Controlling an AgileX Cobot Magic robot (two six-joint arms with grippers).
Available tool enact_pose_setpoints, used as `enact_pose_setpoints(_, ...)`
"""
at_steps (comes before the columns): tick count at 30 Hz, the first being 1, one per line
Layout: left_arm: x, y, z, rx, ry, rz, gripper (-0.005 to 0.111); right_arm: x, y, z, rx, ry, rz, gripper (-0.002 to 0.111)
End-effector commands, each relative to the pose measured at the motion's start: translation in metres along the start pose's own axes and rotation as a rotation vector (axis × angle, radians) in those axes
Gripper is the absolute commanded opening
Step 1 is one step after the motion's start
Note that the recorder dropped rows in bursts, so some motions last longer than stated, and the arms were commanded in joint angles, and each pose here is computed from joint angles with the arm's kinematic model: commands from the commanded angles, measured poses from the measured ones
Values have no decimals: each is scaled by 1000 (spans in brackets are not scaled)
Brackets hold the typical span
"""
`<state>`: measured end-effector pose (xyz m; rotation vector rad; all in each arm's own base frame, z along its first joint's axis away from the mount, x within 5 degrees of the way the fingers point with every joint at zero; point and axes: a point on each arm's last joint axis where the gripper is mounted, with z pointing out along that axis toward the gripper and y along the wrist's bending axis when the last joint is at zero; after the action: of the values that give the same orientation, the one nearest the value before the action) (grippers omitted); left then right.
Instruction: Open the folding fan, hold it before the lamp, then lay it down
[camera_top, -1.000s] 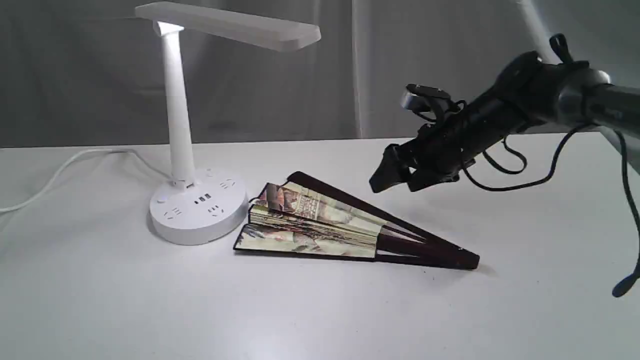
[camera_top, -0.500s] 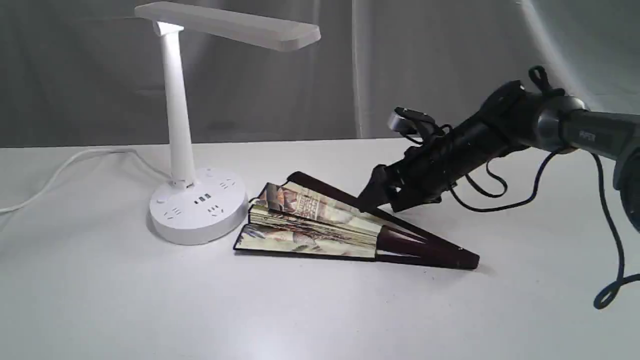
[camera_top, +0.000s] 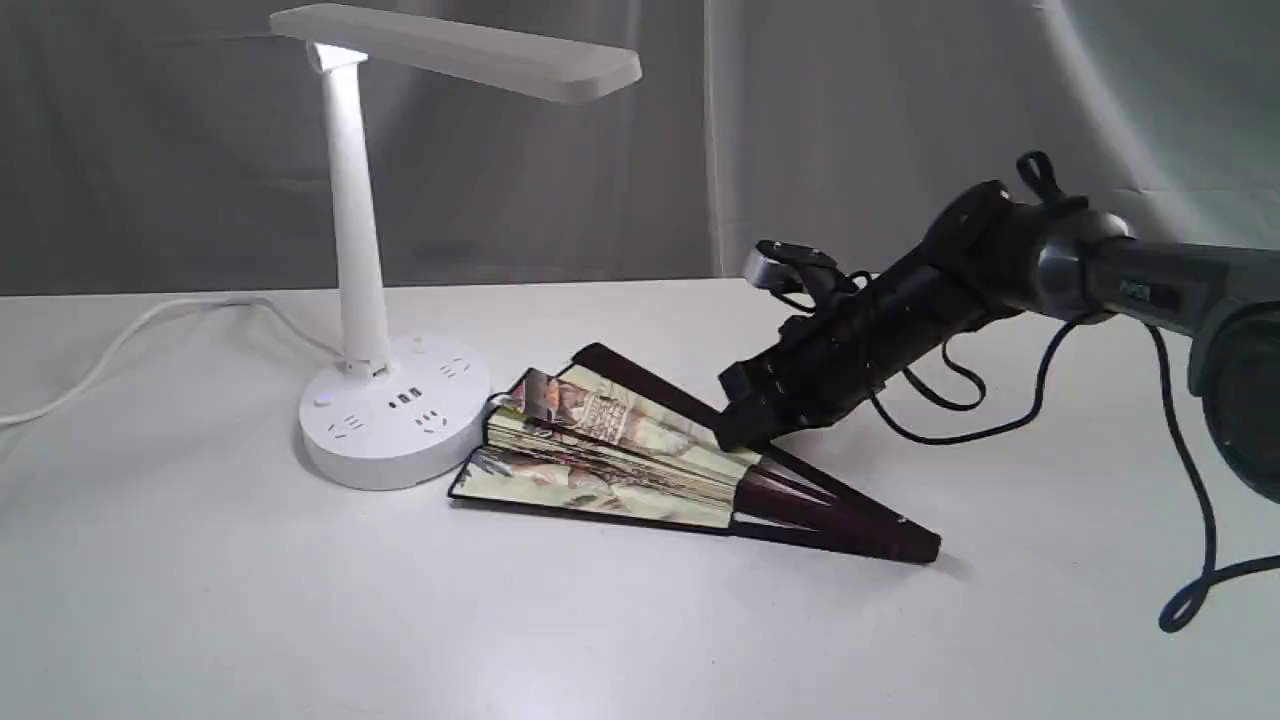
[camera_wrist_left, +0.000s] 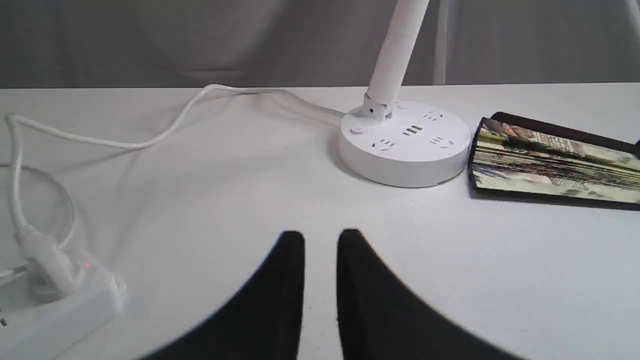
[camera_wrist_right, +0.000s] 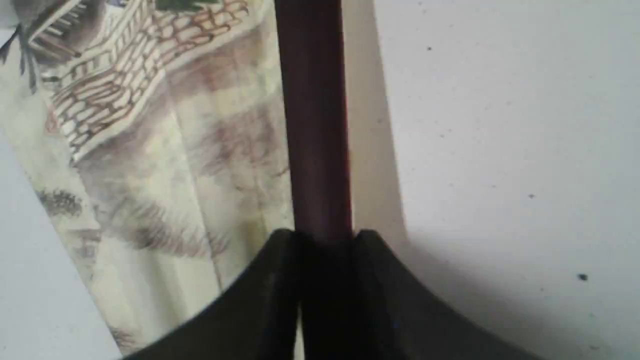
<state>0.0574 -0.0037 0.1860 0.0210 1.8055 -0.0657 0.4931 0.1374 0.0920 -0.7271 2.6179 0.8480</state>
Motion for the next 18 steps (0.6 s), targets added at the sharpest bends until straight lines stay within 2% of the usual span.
enact_pose_setpoints(1, -1, 0, 0, 6, -9, -18, 13, 19, -5, 16, -18, 116, -7, 0)
enact_pose_setpoints(6, -1, 0, 0, 6, -9, -18, 13, 21, -2, 9, -117, 127, 42, 0)
enact_pose_setpoints(10, -1, 0, 0, 6, -9, -16, 13, 14, 3, -13, -189, 89, 50, 0)
enact_pose_setpoints(18, -1, 0, 0, 6, -9, -16, 13, -14, 20, -92, -151, -78, 3, 0)
